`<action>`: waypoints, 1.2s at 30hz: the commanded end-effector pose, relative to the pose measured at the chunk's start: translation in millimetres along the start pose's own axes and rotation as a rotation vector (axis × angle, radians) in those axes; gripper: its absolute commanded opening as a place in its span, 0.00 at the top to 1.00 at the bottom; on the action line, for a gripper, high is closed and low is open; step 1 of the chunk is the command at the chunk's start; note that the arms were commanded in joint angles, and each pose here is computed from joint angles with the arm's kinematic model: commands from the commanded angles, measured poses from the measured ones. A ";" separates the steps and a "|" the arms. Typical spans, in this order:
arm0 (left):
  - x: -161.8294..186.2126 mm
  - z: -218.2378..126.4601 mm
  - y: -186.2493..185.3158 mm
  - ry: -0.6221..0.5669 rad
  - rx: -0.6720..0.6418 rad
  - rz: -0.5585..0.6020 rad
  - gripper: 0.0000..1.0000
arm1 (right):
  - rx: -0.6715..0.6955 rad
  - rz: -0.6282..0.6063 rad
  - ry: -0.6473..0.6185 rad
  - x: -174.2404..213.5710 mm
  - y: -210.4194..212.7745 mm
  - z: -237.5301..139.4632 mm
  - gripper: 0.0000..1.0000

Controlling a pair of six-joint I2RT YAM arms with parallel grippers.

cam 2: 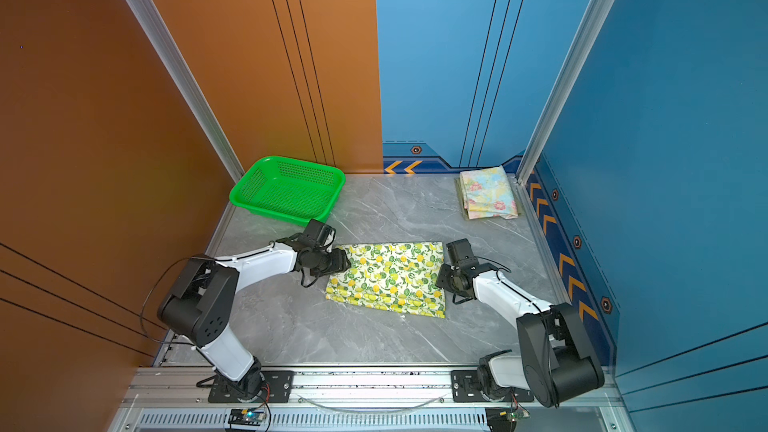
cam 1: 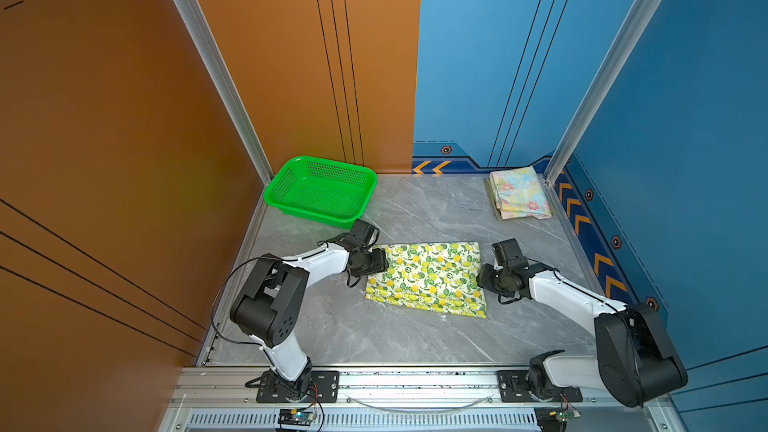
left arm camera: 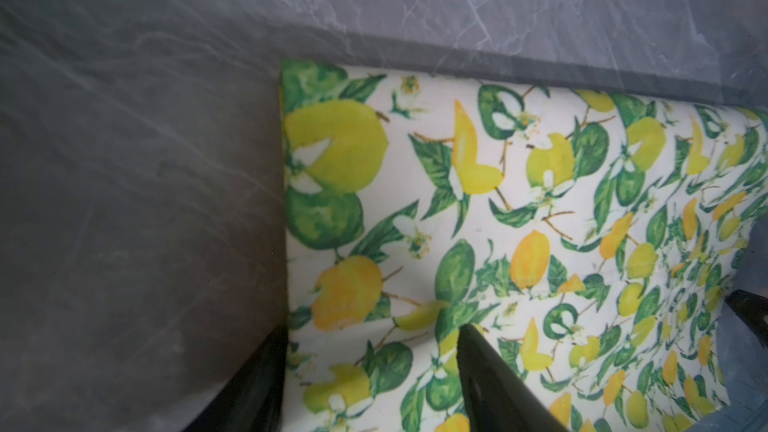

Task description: Fold and stack the skirts

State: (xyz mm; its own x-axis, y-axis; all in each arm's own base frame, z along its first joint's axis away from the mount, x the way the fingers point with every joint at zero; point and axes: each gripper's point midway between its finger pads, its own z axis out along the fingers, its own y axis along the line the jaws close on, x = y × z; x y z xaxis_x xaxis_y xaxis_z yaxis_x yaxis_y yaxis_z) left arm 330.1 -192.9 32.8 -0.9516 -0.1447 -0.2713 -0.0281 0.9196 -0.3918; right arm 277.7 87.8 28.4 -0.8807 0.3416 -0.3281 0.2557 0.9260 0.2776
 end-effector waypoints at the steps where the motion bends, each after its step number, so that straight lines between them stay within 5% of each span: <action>1: 44.4 14.5 33.0 0.163 -0.128 -0.005 0.35 | -0.020 0.007 0.015 3.6 3.6 9.7 0.53; 16: 62.9 28.3 39.1 0.236 -0.163 -0.010 0.41 | -0.016 -0.025 0.057 20.0 14.5 29.7 0.73; 24: 53.3 19.3 43.2 0.218 -0.208 -0.005 1.00 | -0.015 -0.026 0.046 17.4 13.7 24.6 0.73; 36: -8.6 -63.6 22.6 0.025 -0.356 0.154 1.00 | -0.094 0.019 0.001 1.6 19.9 13.6 0.57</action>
State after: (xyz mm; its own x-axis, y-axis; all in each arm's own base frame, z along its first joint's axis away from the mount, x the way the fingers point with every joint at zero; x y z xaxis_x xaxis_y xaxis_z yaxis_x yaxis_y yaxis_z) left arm 322.4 -159.7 58.9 -0.9664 -0.0539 -0.2515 -0.0231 0.9920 -0.1238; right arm 294.2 106.0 26.2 -0.8655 0.3460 -0.3621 0.2211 0.9127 0.3435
